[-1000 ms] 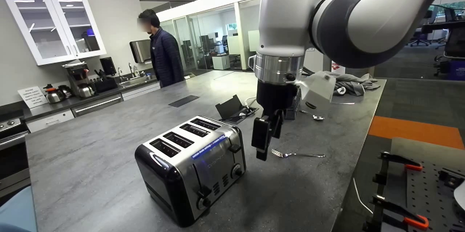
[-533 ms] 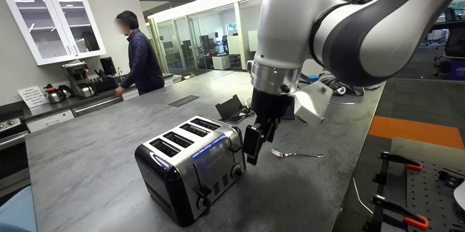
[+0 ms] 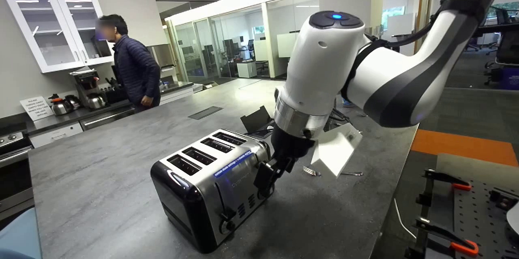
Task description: Release the left lever on the toaster upwards
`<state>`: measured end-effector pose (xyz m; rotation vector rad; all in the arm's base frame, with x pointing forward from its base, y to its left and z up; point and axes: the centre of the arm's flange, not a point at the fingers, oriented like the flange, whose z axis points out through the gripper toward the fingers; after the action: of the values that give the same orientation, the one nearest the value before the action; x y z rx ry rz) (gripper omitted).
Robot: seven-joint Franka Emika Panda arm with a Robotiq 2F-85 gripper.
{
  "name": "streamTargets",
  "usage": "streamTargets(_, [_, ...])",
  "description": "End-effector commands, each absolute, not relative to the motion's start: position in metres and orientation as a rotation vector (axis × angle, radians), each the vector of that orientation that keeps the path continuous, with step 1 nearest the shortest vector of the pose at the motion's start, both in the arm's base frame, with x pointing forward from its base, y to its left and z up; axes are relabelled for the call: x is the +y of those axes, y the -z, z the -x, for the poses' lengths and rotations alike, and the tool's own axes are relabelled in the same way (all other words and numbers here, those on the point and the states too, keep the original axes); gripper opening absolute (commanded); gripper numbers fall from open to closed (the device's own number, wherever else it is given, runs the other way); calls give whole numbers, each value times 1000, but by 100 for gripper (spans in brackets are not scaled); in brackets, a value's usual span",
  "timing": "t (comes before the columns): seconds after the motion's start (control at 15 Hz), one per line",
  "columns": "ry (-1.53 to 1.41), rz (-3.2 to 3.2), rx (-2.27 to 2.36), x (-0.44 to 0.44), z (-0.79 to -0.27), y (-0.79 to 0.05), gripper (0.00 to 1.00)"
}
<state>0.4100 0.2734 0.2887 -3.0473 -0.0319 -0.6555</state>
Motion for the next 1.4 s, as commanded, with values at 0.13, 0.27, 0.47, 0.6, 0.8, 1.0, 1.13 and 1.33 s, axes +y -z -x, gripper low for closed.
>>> streamTargets(0.13, [730, 3013, -54, 298, -441, -242, 100])
streamTargets(0.27, [706, 3015, -86, 303, -447, -229, 100])
streamTargets(0.47, [657, 3032, -108, 310, -452, -208, 100])
streamTargets(0.6, [623, 3057, -95, 311, -454, -194, 100])
streamTargets(0.8, [590, 3058, -108, 306, -448, -196, 100])
streamTargets(1.0, [600, 3074, -99, 305, -449, -198, 74])
streamTargets(1.13, [606, 3073, -91, 303, -449, -197, 59])
streamTargets(1.33, [625, 3067, -97, 301, -450, -195, 36])
